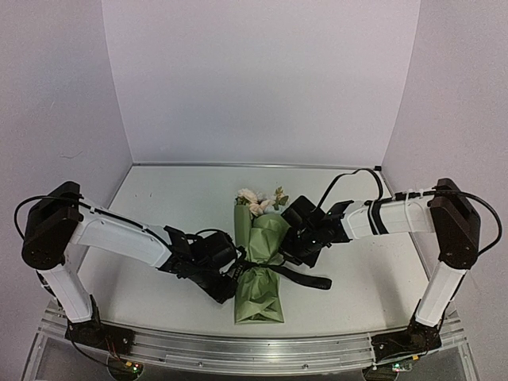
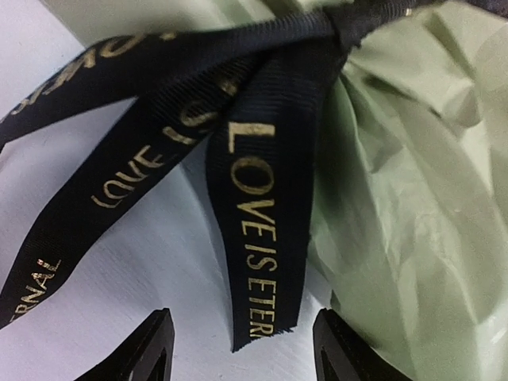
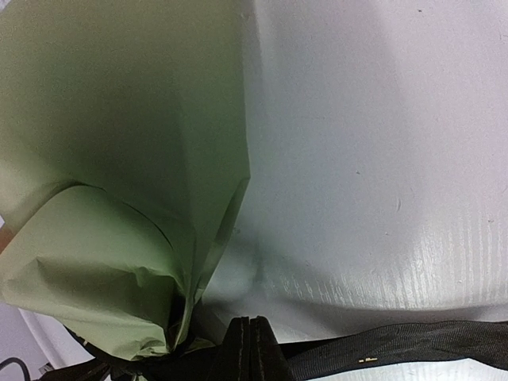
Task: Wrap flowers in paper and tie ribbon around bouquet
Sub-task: Adjust the ribbon on the folded bouquet.
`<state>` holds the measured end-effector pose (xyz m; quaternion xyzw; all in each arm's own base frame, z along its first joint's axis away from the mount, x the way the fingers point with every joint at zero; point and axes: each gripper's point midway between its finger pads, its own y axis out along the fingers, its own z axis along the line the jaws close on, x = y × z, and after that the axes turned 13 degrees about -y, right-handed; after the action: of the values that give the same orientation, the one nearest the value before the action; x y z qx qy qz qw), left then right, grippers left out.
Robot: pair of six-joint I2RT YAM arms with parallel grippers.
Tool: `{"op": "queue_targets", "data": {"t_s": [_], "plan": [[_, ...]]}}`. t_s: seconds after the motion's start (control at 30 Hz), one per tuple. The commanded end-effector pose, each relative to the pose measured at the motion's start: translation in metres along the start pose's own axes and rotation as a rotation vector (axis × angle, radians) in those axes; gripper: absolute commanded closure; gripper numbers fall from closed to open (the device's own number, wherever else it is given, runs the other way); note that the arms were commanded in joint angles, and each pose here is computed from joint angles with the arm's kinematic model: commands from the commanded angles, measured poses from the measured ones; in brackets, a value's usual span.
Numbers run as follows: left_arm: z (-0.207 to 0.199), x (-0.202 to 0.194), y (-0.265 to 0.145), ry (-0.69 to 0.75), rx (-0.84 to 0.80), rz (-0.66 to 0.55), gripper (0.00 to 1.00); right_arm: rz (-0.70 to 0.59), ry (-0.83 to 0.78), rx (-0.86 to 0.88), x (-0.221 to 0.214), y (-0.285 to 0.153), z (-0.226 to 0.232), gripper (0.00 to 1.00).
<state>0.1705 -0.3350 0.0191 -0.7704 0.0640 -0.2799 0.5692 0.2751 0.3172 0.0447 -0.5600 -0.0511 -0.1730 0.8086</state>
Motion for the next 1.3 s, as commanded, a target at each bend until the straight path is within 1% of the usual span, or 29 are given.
{"op": "queue_targets", "data": {"t_s": [0.0, 0.17, 0.23, 0.27, 0.37, 0.43, 0.47, 0.57, 0.6, 0.73, 0.93, 1.27], "plan": [[0.0, 0.013, 0.003, 0.039, 0.096, -0.052, 0.36, -0.008, -0.012, 0.001, 0.002, 0.004, -0.001, 1.0], [0.003, 0.024, 0.01, 0.078, 0.15, -0.082, 0.36, -0.01, -0.009, 0.004, 0.001, 0.006, -0.002, 1.0], [0.002, 0.026, 0.013, 0.09, 0.151, -0.087, 0.39, -0.01, -0.008, 0.001, 0.001, 0.007, -0.003, 1.0], [0.002, 0.026, 0.014, 0.094, 0.147, -0.091, 0.42, -0.01, -0.008, 0.002, 0.001, 0.007, -0.002, 1.0], [0.0, 0.027, 0.015, 0.1, 0.128, -0.108, 0.56, -0.009, -0.006, 0.0, 0.001, 0.008, -0.002, 1.0], [-0.001, 0.028, 0.014, 0.098, 0.118, -0.121, 0.71, -0.01, -0.006, 0.003, 0.002, 0.008, -0.001, 1.0], [-0.001, 0.029, 0.013, 0.095, 0.116, -0.128, 0.78, -0.01, -0.007, 0.004, 0.002, 0.008, 0.0, 1.0], [0.001, 0.03, 0.01, 0.082, 0.117, -0.143, 0.95, -0.017, -0.01, 0.003, 0.003, 0.007, 0.0, 1.0], [0.002, 0.029, 0.009, 0.077, 0.119, -0.147, 0.99, -0.02, -0.009, 0.0, 0.004, 0.007, -0.001, 1.0], [0.008, 0.025, 0.004, 0.035, 0.127, -0.153, 1.0, -0.034, -0.003, -0.011, 0.008, 0.006, -0.006, 1.0], [0.022, 0.007, 0.001, -0.074, 0.112, -0.113, 1.0, -0.047, 0.011, -0.023, 0.015, 0.002, -0.018, 1.0], [0.039, -0.011, -0.004, -0.19, 0.094, -0.07, 1.0, -0.059, 0.017, -0.037, 0.026, 0.001, -0.03, 1.0]]}}
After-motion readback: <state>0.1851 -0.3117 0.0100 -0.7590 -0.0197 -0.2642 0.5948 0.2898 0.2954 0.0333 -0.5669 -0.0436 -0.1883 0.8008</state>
